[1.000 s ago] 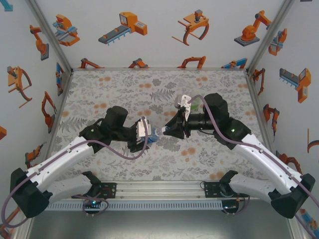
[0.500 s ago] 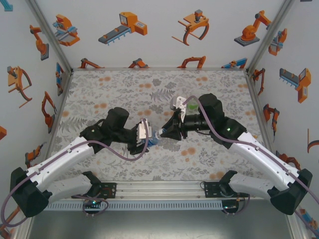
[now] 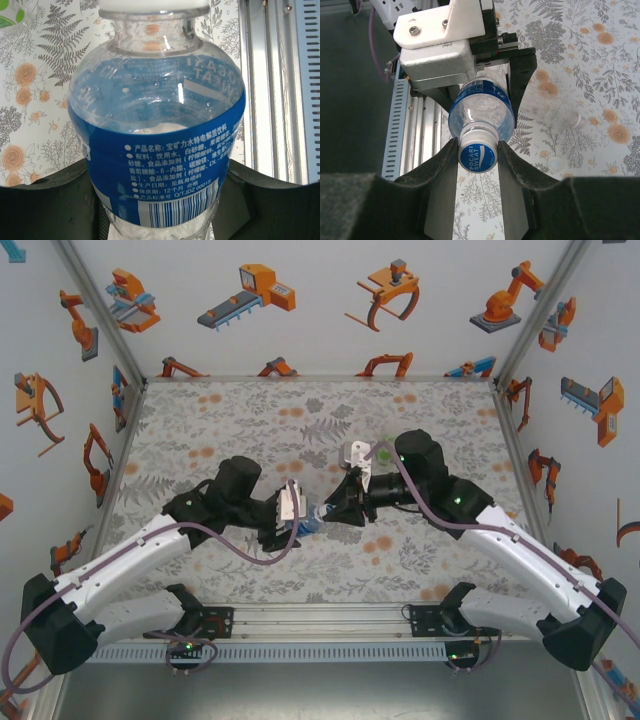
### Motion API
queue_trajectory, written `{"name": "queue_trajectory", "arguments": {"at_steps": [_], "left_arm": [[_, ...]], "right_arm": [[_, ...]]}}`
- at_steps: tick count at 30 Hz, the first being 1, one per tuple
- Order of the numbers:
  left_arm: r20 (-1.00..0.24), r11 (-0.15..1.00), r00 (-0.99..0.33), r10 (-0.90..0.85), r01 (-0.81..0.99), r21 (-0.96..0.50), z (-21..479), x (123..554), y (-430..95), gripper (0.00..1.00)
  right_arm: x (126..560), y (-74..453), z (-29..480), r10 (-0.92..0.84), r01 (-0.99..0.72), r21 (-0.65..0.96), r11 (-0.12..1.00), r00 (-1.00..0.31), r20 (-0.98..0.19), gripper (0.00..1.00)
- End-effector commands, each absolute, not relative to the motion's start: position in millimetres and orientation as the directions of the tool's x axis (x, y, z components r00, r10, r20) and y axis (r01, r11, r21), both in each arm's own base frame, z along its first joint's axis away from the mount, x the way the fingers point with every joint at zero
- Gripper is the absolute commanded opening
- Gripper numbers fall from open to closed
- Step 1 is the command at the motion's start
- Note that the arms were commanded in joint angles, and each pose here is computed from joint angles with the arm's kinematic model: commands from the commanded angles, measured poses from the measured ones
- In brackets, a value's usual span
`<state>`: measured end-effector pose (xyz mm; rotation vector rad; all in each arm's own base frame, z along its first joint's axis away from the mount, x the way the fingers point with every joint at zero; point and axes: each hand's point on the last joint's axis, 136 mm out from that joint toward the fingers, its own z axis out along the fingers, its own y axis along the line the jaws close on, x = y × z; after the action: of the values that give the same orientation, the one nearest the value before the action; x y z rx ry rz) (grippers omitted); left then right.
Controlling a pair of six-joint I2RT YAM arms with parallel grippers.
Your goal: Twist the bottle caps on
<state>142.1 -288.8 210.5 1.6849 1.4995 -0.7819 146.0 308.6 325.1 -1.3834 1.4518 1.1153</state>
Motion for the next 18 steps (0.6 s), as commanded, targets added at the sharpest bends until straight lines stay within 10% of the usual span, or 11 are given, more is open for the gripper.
{"name": "queue_trajectory", "arguments": {"at_steps": [1, 18], "left_arm": [[-0.863, -0.069, 0.184, 0.471, 0.983, 0.172, 235, 140, -297, 0.00], [-0.892, -0.120, 0.188, 0.411, 0.981, 0.151, 249, 130, -302, 0.00]], "right_arm": [[140, 309, 325, -0.283, -0.998, 0.050, -0.027, -0.040, -0.958, 0.13], [118, 311, 314, -0.228, -0.953, -0.168, -0.252, 0.227, -0.947, 0.04]]}}
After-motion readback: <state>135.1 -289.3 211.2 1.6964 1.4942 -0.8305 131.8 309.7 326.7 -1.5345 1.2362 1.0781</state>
